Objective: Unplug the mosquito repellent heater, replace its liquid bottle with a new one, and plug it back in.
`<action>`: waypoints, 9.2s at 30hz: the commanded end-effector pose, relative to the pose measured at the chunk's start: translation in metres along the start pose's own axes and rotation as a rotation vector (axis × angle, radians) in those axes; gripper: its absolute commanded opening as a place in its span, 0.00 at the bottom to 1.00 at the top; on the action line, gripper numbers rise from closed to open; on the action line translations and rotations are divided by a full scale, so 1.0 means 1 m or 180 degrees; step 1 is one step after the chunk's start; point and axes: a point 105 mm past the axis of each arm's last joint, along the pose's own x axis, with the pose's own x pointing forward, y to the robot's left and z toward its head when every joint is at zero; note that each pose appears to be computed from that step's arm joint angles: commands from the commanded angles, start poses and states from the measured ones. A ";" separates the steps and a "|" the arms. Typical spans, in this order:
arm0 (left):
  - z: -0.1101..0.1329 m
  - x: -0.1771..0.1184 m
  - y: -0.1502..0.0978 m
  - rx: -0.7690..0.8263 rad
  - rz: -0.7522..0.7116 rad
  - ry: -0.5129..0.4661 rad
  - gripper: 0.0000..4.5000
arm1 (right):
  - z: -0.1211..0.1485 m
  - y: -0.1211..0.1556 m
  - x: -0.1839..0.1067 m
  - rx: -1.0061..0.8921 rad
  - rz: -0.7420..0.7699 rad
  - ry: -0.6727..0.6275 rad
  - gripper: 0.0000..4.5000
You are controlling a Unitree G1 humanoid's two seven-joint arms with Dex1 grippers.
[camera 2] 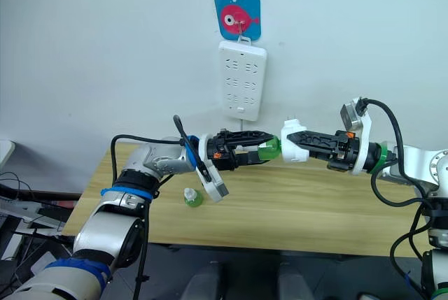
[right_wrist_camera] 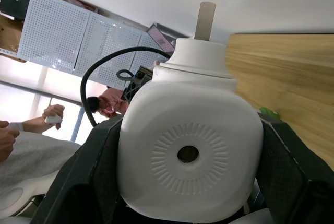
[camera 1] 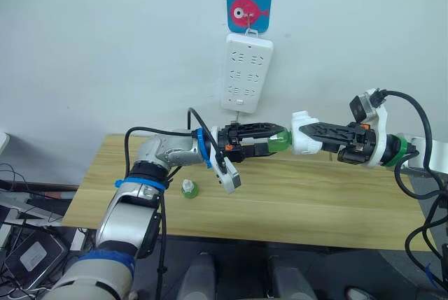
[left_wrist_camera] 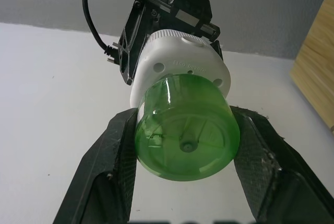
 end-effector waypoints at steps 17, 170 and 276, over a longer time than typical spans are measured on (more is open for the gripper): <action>0.009 -0.020 0.012 -0.8659 -0.0296 -0.0319 0.50 | -0.015 0.016 0.002 -0.0312 0.0131 0.0346 0.69; 0.024 -0.066 0.012 -0.8246 0.0121 0.0192 0.50 | -0.023 -0.125 -0.071 -0.0795 -0.2800 0.0627 0.69; 0.019 -0.003 -0.001 -0.4250 0.0581 0.0818 1.00 | -0.009 -0.014 0.023 -0.0159 -0.1098 -0.1309 0.18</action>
